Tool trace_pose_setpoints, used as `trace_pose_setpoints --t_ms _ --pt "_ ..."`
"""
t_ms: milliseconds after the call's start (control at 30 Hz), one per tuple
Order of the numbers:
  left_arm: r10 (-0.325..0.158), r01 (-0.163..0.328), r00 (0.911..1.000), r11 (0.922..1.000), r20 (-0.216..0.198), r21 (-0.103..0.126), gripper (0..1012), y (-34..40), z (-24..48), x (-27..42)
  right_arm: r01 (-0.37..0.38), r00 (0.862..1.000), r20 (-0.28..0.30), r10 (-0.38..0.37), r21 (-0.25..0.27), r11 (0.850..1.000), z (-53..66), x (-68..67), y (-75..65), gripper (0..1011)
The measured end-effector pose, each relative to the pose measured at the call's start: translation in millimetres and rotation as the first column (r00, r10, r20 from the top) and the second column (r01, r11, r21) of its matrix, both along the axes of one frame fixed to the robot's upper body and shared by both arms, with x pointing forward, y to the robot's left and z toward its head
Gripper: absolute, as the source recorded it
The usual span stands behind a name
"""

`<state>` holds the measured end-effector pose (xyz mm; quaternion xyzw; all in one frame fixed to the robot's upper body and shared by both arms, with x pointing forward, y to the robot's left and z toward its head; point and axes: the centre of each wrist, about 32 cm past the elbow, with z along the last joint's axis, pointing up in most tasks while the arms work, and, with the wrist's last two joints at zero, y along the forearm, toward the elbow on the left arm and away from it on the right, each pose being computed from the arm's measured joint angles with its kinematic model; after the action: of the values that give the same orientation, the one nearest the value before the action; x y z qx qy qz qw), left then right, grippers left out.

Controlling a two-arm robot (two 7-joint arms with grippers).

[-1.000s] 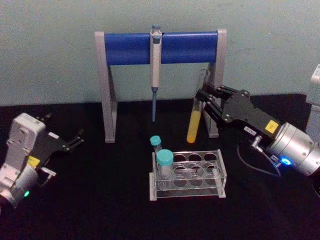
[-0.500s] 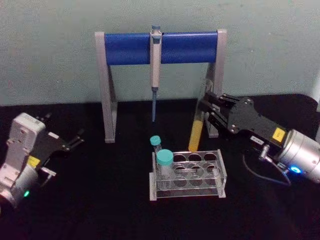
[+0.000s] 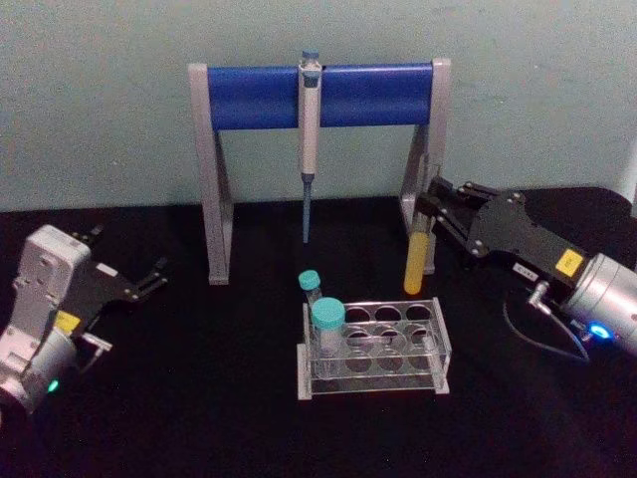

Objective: Pick up the test tube from the test tube rack, shake it, then place it back into the test tube rack.

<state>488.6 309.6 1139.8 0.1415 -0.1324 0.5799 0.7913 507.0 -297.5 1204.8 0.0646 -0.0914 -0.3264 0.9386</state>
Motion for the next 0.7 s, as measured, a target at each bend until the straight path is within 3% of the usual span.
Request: trace_pose_setpoints --t_ms 367,700 --pt "0.0 0.0 1.0 1.0 0.0 0.0 1001 0.0 0.0 0.0 0.049 0.999 -0.001 -0.049 -0.013 0.999 -1.2 17.4 8.2 223" --pt "0.0 0.0 1.0 1.0 0.0 0.0 1001 0.0 0.0 0.0 -0.008 1.0 -0.002 0.008 -0.004 1.0 -3.0 24.6 19.3 223"
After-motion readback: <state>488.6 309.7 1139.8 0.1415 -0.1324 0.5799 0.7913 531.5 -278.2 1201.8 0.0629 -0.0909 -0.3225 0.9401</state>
